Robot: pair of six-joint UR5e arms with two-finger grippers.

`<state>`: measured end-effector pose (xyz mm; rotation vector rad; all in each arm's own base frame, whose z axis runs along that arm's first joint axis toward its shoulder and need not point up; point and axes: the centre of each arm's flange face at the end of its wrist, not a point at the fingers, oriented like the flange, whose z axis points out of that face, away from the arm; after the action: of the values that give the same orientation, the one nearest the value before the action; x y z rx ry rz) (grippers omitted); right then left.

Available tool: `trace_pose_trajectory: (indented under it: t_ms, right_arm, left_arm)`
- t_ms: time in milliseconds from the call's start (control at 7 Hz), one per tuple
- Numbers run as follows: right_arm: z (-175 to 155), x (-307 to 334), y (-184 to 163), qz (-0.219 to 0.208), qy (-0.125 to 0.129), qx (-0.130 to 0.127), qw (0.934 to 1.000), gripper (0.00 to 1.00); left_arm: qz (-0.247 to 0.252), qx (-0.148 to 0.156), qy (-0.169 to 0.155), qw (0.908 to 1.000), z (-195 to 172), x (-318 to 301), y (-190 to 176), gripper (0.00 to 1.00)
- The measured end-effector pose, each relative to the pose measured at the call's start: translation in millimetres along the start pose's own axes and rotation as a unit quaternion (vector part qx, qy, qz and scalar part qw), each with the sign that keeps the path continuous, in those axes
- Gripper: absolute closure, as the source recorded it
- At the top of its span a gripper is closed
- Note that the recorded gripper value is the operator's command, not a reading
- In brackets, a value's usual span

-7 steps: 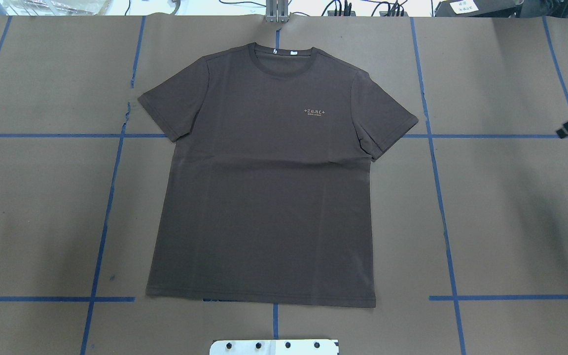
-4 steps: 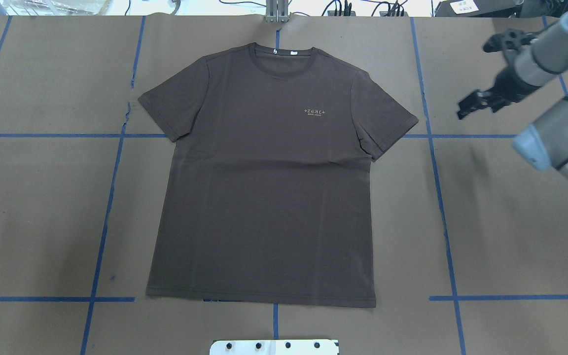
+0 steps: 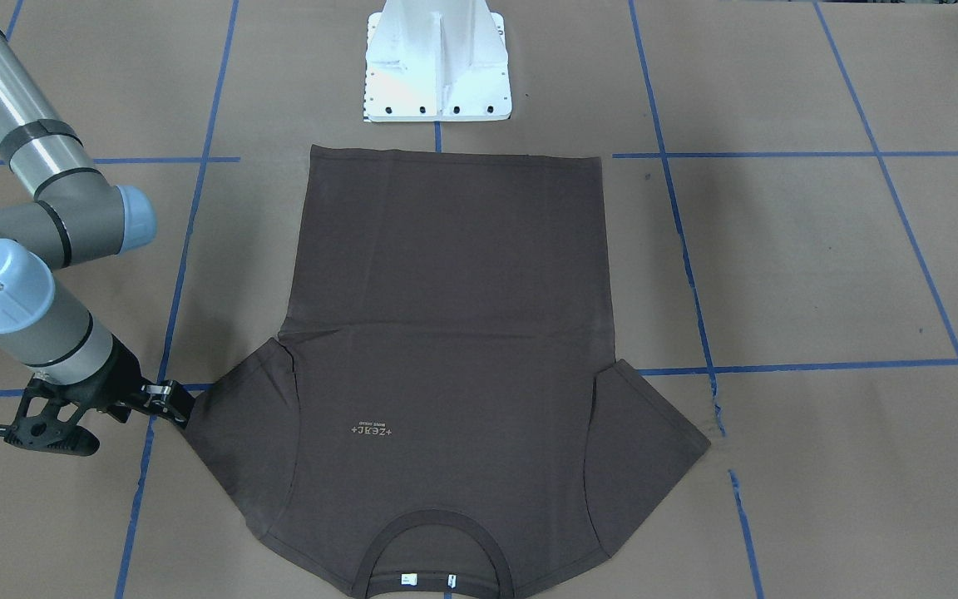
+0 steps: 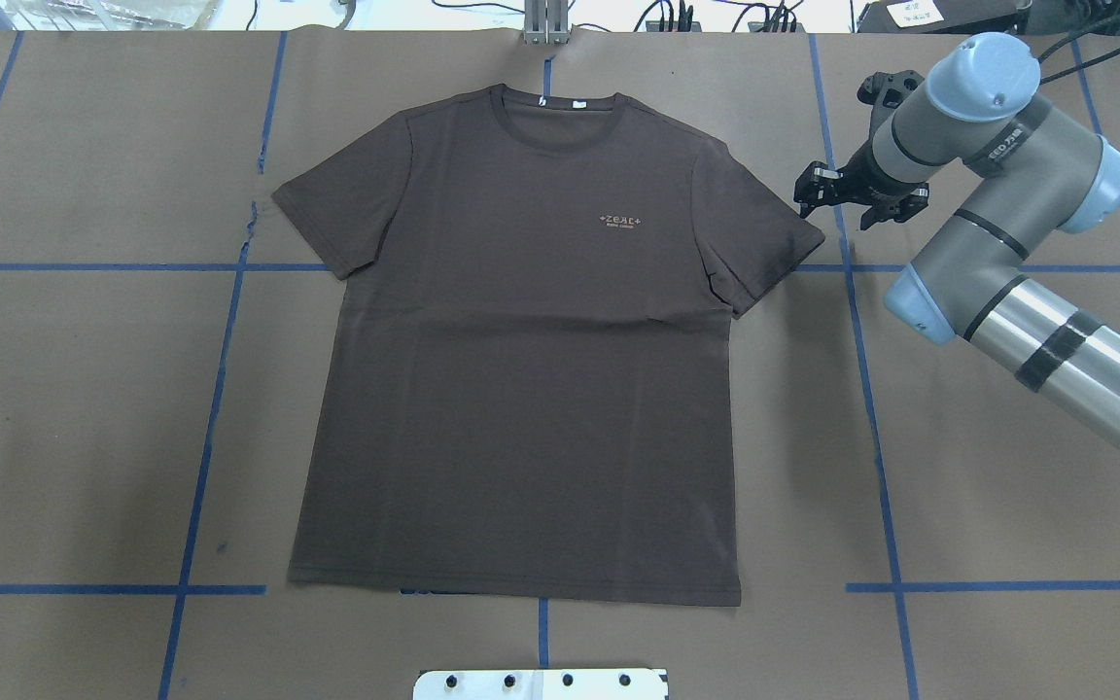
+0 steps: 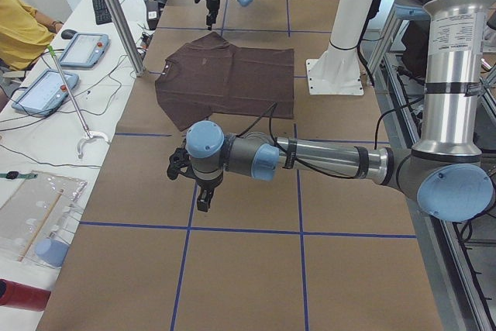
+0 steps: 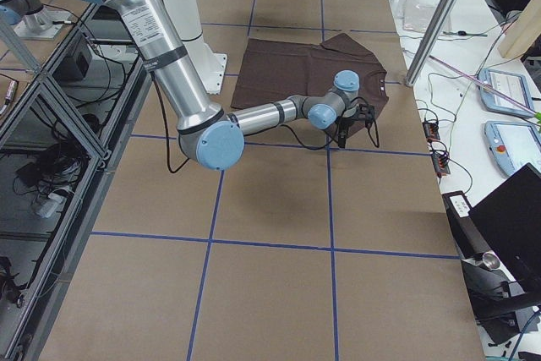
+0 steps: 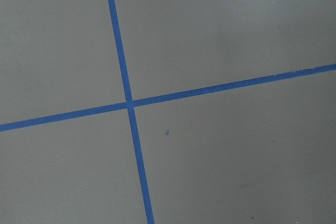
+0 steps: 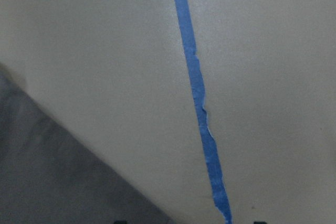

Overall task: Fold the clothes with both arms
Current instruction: 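Move the right gripper toward the sleeve nearest it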

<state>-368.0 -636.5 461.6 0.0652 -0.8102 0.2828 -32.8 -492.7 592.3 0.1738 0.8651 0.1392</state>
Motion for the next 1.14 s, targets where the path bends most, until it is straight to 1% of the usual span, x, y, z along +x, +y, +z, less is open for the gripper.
trace_pose_trajectory:
  t_ms: [286, 429, 571, 714, 1143]
  right_arm:
    - [10.9, -6.5, 3.9, 0.007, 0.002, -0.005, 1.0, 0.31]
    - [13.8, -8.4, 6.9, 0.006, 0.003, -0.007, 1.0, 0.37]
    - [16.4, -9.8, 10.2, 0.005, 0.003, -0.009, 0.9999, 0.63]
    - [17.7, -10.6, 12.0, 0.004, 0.003, -0.01, 0.9999, 1.0]
    - [16.0, -13.1, 14.4, 0.001, 0.0, -0.012, 0.9999, 1.0]
  left_arm:
    - [0.0, 0.0, 0.0, 1.0, -0.2, 0.8, -0.2, 0.0]
    - [0.001, 0.001, 0.0, 1.0, -1.0, 1.7, -0.4, 0.0]
    - [0.001, 0.002, 0.0, 1.0, -2.0, 2.5, -0.7, 0.0]
    - [0.001, 0.003, 0.0, 1.0, -2.7, 2.9, -0.8, 0.0]
    - [0.001, 0.003, 0.001, 1.0, -3.1, 3.3, -0.9, 0.0]
